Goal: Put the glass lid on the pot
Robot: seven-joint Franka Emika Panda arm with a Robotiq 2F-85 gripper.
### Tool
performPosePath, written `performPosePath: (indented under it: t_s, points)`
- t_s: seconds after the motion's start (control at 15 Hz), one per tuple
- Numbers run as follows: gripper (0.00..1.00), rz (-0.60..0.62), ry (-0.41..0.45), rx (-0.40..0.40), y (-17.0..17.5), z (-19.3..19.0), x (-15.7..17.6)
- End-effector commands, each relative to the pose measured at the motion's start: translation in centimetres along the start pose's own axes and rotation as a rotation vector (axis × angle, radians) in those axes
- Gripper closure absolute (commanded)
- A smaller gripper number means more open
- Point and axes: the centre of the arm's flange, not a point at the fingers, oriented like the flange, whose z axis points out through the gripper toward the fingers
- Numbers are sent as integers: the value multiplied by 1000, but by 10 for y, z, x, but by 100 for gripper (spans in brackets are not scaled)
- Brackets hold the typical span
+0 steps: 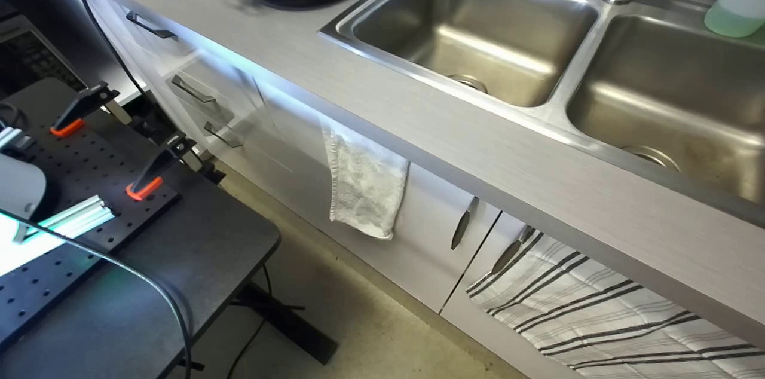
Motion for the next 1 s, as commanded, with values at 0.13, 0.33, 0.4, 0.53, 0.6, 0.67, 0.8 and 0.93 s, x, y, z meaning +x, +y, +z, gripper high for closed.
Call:
performPosePath:
  t_s: [0.13, 0.33, 0.4, 0.53, 0.6, 0.67, 0.8, 0.93]
  points:
    - [75, 7, 2, -11, -2, 9, 1]
    - [75, 5, 1, -11, -2, 13, 3]
    - [75, 5, 2, -11, -2, 14, 3]
    - [75, 6, 1, -11, -2, 16, 4]
    - [75, 6, 0, -12, -3, 16, 5]
    - [75, 5, 1, -13, -3, 17, 5]
    - [75, 4, 1, -16, -4, 18, 6]
    - [75, 4, 1, -19, -5, 19, 9]
